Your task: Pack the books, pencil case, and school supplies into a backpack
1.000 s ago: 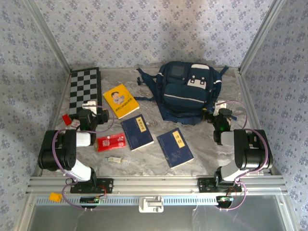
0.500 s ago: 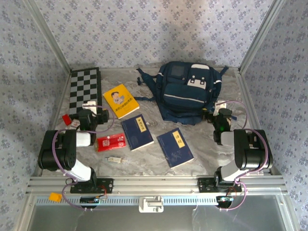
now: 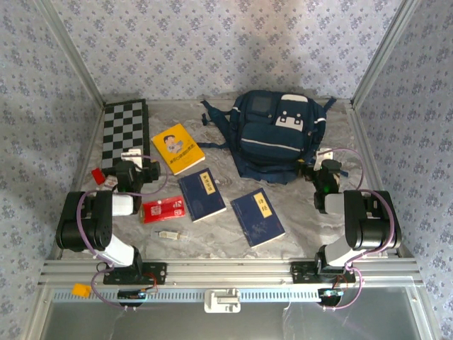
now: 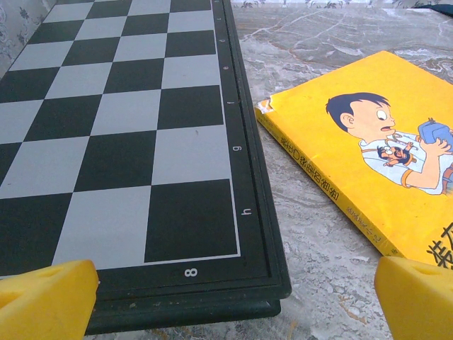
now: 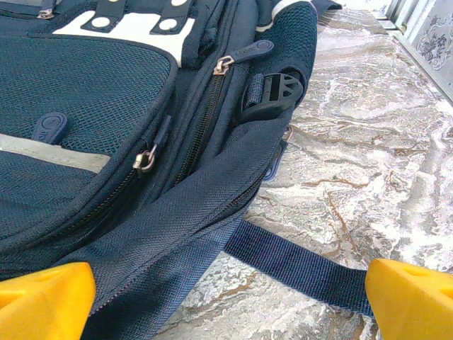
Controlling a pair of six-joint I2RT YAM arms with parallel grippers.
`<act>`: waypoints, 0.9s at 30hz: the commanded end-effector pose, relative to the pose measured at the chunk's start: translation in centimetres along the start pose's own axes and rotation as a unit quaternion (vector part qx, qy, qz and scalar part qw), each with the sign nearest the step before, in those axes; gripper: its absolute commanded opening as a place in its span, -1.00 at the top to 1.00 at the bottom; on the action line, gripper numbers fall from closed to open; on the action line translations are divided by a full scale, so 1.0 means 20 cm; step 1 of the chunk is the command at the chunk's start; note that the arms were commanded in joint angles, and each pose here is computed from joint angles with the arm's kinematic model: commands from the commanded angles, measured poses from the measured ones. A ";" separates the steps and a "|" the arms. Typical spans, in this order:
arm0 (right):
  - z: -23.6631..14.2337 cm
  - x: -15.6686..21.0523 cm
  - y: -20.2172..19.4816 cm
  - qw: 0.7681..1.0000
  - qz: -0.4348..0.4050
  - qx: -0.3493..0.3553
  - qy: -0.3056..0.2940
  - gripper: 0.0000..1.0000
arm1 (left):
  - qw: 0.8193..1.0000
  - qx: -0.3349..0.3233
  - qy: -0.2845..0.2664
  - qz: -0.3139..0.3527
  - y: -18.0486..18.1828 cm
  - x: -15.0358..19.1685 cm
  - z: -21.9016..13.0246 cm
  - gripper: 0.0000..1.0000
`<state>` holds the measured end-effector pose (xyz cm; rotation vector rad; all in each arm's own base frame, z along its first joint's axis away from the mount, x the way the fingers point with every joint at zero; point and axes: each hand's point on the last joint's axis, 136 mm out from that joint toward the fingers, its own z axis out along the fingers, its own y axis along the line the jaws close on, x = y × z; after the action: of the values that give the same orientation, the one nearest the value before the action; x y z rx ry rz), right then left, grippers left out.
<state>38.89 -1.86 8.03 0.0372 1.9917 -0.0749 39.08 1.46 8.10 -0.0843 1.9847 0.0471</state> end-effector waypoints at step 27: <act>-0.40 -0.24 -0.10 0.985 0.165 0.047 0.025 -1.00 | 0.992 0.025 -0.034 -0.120 -0.02 -0.36 -0.41 -1.00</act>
<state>35.23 -1.44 16.81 0.1651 1.9310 0.0134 35.22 0.72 17.47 -0.1635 1.8776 -0.0735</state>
